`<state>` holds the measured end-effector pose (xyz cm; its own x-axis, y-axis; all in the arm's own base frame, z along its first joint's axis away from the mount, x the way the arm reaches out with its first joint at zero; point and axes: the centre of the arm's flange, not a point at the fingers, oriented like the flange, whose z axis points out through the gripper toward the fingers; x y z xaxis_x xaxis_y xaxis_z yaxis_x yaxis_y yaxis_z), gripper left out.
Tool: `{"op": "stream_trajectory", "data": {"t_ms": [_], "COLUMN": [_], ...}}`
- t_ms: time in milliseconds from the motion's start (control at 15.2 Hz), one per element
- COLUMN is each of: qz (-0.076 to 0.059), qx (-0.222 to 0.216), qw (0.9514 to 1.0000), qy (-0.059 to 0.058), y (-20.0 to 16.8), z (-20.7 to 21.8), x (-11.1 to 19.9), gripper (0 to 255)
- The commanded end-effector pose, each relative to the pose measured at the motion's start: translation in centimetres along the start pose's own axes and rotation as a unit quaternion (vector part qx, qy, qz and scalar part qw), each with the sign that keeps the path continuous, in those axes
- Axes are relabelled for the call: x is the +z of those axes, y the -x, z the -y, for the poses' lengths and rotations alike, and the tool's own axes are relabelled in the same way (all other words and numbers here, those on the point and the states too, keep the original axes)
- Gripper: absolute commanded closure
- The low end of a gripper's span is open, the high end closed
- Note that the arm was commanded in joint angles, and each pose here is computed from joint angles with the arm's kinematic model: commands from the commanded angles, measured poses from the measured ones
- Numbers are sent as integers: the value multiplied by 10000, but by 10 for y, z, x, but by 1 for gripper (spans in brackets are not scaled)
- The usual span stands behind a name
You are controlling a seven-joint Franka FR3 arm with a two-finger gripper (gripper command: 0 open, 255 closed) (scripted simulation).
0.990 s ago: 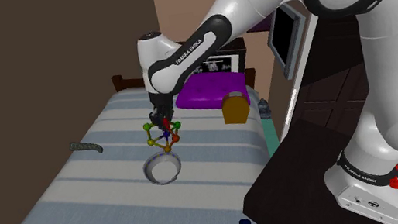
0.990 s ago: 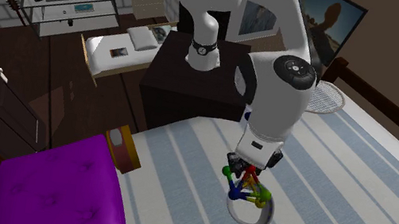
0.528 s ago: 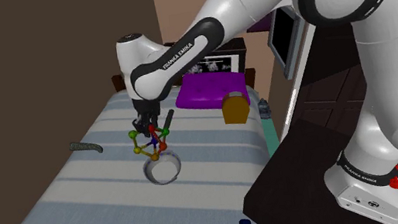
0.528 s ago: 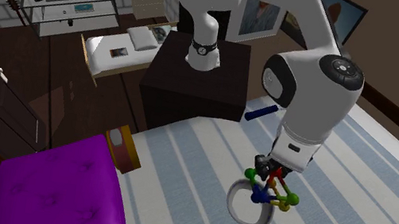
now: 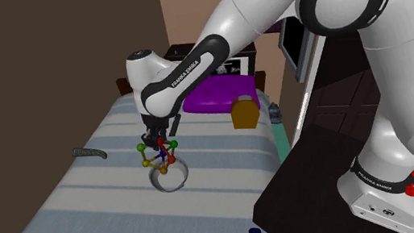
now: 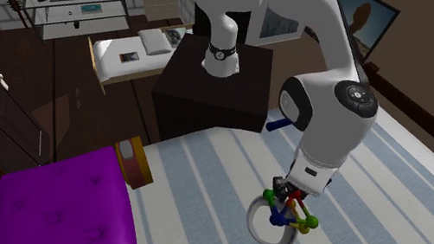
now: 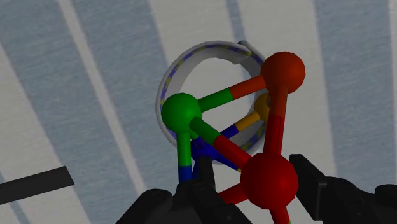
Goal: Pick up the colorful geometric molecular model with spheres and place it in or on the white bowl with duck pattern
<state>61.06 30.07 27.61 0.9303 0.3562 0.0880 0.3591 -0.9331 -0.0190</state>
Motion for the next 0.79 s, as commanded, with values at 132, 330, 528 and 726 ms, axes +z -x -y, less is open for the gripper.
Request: {"op": "stream_trajectory", "data": {"t_ms": [132, 330, 528, 726], "qz": [-6, -6, -6, -6], "qx": [0, 0, 0, 0], "qw": [10000, 10000, 10000, 10000], "qy": [0, 0, 0, 0], "y": [1, 2, 4, 5], "z": [0, -1, -1, -1], "x": [20, 36, 52, 70], "gripper": [255, 255, 255, 255]}}
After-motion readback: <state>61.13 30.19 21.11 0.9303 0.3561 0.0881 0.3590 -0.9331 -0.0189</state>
